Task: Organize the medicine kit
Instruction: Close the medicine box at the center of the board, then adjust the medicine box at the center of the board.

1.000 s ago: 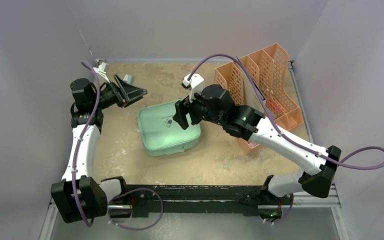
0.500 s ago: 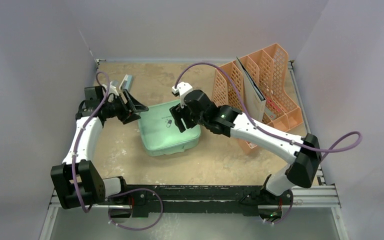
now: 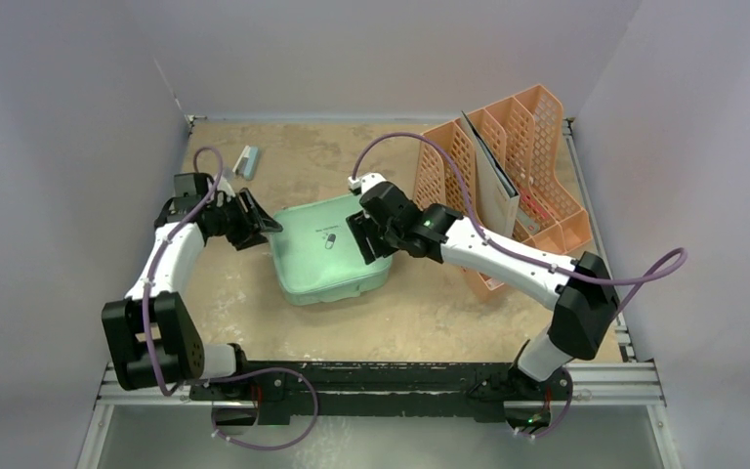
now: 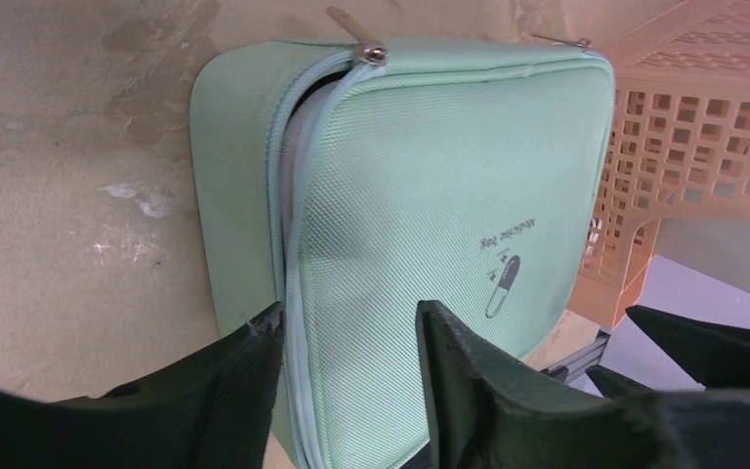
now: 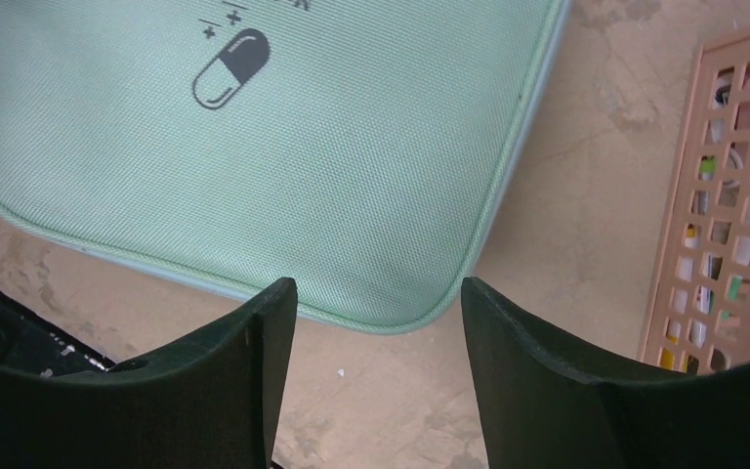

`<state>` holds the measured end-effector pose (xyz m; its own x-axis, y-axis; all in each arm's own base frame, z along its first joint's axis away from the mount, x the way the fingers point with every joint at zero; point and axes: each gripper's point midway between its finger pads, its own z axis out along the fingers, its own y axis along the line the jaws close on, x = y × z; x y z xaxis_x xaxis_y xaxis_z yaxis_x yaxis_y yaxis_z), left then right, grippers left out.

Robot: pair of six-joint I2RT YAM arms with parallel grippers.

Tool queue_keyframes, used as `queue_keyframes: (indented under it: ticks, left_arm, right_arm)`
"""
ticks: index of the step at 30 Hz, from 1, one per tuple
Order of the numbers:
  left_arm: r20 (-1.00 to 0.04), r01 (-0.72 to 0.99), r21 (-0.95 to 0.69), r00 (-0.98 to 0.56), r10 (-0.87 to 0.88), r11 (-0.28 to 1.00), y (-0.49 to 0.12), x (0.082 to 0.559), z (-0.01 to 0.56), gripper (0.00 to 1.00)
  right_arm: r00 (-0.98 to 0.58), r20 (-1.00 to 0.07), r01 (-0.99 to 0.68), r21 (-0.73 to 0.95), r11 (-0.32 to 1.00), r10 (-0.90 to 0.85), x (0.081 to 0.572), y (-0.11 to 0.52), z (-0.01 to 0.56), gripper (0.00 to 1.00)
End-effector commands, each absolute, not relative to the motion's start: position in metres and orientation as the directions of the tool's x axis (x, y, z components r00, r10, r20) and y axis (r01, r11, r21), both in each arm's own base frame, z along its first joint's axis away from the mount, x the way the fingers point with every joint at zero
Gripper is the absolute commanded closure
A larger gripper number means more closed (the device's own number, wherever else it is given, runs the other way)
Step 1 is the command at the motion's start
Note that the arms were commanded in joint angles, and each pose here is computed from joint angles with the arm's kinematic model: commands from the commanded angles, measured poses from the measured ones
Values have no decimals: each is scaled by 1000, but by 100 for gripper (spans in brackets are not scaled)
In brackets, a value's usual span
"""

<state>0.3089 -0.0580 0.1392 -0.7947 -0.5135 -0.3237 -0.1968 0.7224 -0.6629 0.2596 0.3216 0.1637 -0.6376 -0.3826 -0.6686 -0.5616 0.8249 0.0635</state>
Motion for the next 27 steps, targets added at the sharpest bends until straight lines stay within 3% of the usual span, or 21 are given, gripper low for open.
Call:
queue_keyframes:
  ticks: [1, 5, 8, 12, 18, 27]
  left_arm:
    - [-327, -163, -654, -820, -471, 739, -58, 317, 134, 54]
    - [-309, -147, -677, -833, -460, 721, -62, 319, 140, 56]
    - [-338, -130, -686, -815, -471, 716, -61, 330, 154, 52]
    - [-386, -130, -690, -767, -513, 712, -50, 356, 170, 48]
    - [-314, -114, -766, -793, -523, 632, -57, 386, 171, 48]
    - [-244, -202, -680, -844, -477, 704, -42, 389, 121, 53]
  right_arm:
    - [-708, -623, -500, 108, 860, -333, 247, 307, 167, 35]
    - [-776, -578, -426, 184, 886, -253, 228, 299, 179, 33]
    - [-817, -571, -308, 319, 896, -78, 219, 300, 185, 29]
    - [-869, -486, -174, 477, 862, 93, 208, 311, 185, 29]
    - [-878, -395, -48, 633, 773, 269, 209, 332, 168, 31]
    - [-873, -342, -1, 713, 701, 347, 218, 354, 159, 33]
